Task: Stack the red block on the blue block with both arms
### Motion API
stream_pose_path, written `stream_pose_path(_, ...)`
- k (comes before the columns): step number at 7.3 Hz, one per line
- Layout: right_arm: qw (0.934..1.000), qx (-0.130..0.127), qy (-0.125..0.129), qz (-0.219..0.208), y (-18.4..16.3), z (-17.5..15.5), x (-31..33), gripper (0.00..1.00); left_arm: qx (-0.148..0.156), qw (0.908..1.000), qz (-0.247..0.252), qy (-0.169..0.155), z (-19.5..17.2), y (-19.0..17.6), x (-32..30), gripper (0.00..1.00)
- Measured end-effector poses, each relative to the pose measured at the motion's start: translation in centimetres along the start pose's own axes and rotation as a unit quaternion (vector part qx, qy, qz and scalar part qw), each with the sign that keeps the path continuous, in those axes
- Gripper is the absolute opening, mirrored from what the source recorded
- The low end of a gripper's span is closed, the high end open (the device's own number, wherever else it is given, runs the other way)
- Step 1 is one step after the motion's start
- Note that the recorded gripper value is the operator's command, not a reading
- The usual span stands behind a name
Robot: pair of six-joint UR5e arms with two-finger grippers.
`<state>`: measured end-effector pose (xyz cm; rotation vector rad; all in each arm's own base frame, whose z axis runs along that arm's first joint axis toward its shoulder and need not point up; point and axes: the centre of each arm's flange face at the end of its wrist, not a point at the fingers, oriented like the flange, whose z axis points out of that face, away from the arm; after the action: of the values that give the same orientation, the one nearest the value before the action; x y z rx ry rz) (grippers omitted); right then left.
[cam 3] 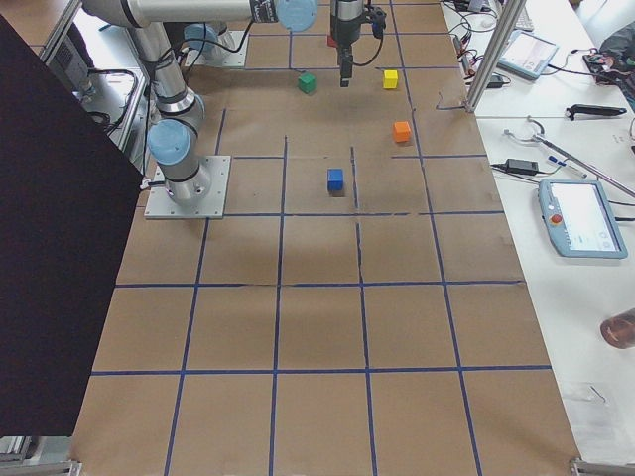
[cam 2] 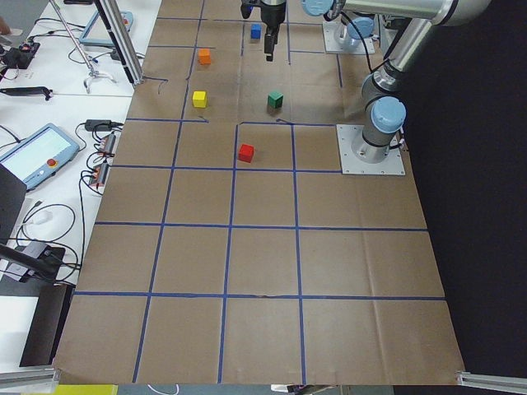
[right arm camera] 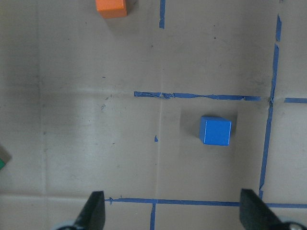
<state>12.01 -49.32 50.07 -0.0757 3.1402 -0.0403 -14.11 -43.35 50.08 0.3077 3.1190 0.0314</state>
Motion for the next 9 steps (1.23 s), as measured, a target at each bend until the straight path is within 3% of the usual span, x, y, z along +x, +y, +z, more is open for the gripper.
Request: stream_pose_path(9, 1.0000, 0.001, 0.000, 0.000, 0.02, -0.07, 0.00, 1.00, -0.002, 1.0000, 0.004, 0.003, 0.72, -0.10, 0.08, 1.00)
